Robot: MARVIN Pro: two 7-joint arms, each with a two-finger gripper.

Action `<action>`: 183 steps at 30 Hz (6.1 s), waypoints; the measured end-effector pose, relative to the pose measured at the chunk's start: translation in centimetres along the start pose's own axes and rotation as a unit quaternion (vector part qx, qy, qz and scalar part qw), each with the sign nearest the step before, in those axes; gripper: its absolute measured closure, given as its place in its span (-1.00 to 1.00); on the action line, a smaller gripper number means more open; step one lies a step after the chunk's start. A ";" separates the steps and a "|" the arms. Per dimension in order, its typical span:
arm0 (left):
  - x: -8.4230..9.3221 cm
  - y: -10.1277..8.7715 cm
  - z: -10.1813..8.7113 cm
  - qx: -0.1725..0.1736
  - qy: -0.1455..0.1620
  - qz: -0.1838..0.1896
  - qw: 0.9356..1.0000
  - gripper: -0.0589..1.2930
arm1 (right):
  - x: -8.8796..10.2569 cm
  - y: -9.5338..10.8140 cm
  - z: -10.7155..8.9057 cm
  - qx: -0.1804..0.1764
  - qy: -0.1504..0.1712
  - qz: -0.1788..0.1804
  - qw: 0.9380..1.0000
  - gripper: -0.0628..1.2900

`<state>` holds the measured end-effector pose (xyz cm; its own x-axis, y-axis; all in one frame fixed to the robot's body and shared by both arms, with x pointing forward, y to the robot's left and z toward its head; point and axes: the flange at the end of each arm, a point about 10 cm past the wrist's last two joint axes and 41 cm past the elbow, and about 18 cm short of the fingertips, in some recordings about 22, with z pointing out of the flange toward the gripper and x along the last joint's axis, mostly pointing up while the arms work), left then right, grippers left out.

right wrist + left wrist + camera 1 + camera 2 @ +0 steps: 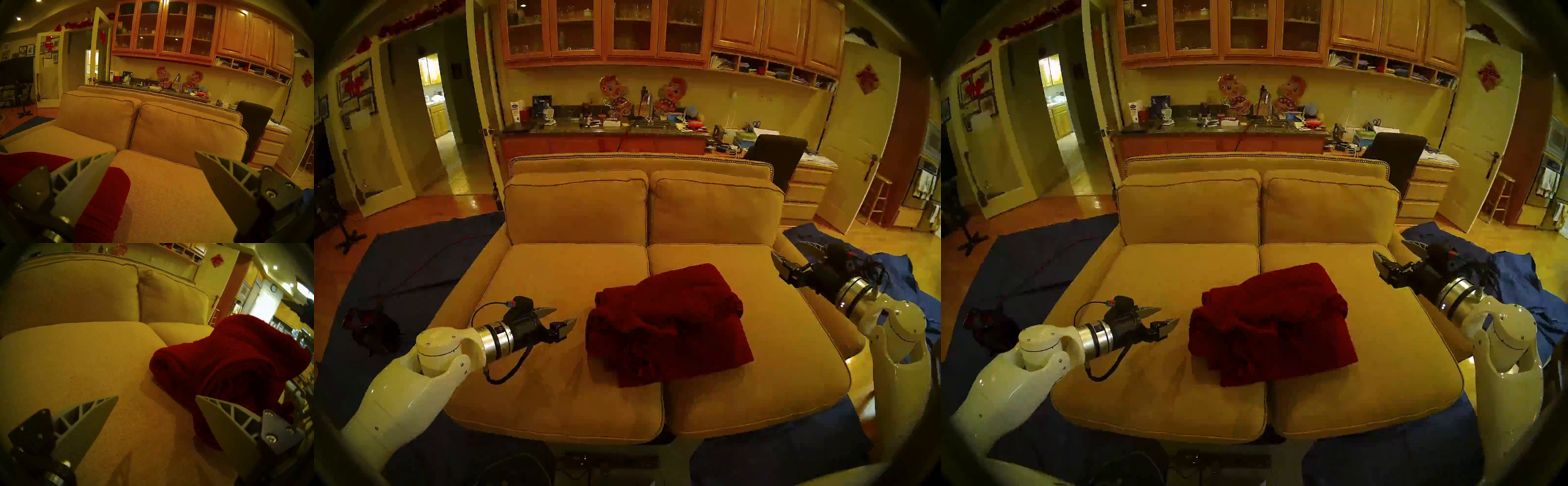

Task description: Fold the blanket in half twice

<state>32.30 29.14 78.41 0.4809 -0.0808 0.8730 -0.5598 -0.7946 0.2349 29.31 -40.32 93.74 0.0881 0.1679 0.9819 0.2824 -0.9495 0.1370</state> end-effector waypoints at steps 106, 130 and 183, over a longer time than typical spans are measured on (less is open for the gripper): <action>7.2 3.4 13.2 -0.016 0.122 0.237 0.964 0.87 | 0.1 0.0 0.0 0.000 0.002 -0.001 1.000 -0.89; 8.4 2.0 16.6 -0.022 0.054 0.195 0.979 0.87 | 0.1 0.0 0.0 0.000 0.002 -0.001 1.000 -0.89; 9.3 5.7 0.2 0.020 0.114 0.058 0.992 -0.91 | 0.1 0.0 0.0 0.000 0.003 -0.001 1.000 -0.89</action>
<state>33.73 23.73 87.77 0.2472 -0.0390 0.9682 -0.5725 -0.8120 0.1135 29.35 -40.33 93.85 0.0818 0.1680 0.9824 0.2822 -0.9492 0.1389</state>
